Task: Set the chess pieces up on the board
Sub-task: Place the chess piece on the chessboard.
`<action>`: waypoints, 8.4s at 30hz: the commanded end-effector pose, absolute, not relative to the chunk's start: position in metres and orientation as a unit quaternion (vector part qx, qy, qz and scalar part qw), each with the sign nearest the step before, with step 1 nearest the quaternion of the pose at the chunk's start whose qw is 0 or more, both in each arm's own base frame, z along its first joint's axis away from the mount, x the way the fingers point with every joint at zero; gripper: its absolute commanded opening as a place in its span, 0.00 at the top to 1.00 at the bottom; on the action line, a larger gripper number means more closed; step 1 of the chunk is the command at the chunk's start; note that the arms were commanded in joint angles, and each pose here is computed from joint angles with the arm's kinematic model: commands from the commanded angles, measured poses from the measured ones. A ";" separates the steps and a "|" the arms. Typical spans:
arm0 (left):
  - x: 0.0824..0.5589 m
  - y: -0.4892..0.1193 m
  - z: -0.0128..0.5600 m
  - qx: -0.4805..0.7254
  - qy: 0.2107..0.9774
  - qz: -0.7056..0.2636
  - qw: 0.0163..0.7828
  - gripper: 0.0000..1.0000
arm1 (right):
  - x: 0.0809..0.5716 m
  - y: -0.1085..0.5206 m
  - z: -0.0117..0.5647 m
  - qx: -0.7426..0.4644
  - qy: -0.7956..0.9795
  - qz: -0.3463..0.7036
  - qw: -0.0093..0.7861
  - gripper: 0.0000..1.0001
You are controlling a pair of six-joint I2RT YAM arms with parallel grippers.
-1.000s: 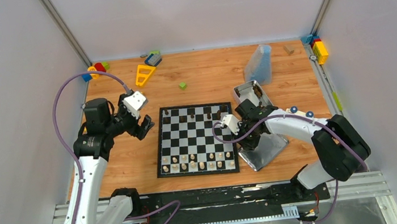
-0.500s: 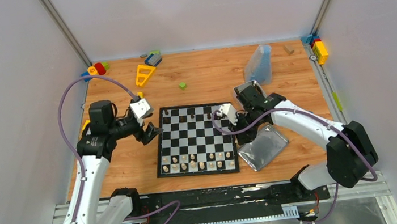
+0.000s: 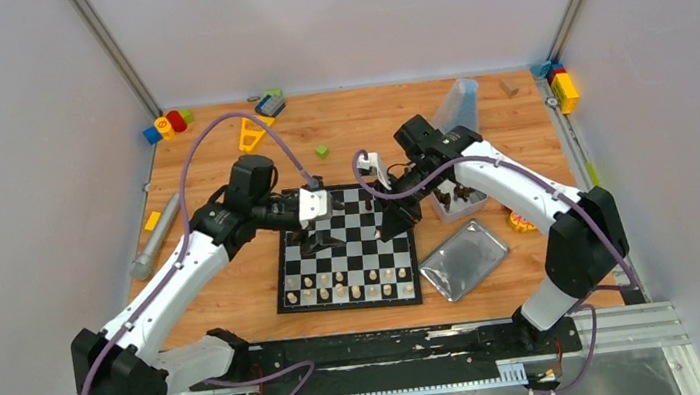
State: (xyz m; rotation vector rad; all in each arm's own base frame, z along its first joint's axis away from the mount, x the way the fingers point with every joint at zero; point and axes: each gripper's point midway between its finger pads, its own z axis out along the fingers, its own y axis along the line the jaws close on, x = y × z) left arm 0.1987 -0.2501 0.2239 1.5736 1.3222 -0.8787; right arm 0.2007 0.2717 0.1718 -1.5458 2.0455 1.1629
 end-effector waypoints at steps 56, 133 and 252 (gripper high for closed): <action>0.188 -0.318 0.198 0.752 0.390 -0.321 0.425 0.66 | 0.196 0.293 0.208 -0.539 0.668 0.490 0.152 1.00; 0.266 -0.326 0.262 0.426 0.594 -0.451 0.511 1.00 | 0.265 0.275 0.264 -0.391 0.666 0.581 0.258 0.78; 0.274 0.023 0.225 0.147 0.868 -0.057 0.471 0.00 | 0.206 0.357 0.167 -0.655 0.726 0.153 0.141 0.58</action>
